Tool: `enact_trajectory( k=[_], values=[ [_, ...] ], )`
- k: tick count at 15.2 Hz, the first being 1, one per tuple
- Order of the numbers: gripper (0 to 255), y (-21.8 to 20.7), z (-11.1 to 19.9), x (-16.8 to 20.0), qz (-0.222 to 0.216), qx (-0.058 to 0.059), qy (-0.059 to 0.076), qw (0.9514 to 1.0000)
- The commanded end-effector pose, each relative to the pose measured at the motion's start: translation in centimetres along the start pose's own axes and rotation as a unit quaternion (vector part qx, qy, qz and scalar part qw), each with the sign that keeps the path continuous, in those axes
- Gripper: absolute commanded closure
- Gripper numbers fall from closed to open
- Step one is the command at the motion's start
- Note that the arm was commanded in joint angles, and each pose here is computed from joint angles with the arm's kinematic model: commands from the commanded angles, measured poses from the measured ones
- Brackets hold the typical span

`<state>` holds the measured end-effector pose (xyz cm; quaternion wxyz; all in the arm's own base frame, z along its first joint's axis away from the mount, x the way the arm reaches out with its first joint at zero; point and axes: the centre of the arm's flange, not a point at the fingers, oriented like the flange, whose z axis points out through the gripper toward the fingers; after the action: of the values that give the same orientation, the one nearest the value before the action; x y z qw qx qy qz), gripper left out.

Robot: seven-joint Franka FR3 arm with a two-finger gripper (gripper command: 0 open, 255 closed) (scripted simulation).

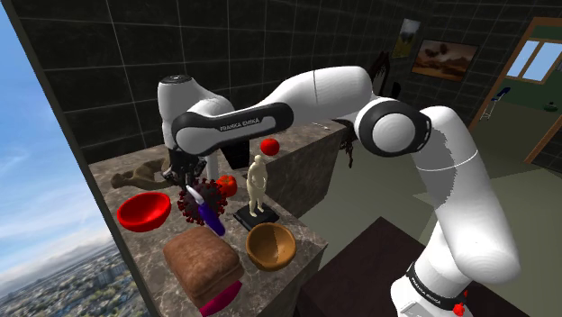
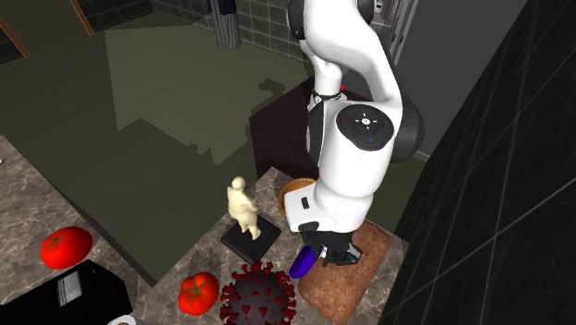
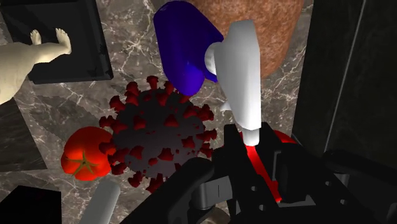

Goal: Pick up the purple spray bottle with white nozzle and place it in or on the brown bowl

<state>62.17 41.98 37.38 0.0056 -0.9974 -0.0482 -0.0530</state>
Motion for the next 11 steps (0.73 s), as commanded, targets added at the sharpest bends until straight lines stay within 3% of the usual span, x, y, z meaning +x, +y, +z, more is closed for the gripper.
enact_trajectory(
  k=[1, 11],
  values=[
    [255, 0.0, -1.1, 0.3, 0.0, 0.0, 0.0, 1.0],
    [255, -0.1, -6.3, 0.8, 0.0, 0.0, 0.0, 1.0]
  ],
)
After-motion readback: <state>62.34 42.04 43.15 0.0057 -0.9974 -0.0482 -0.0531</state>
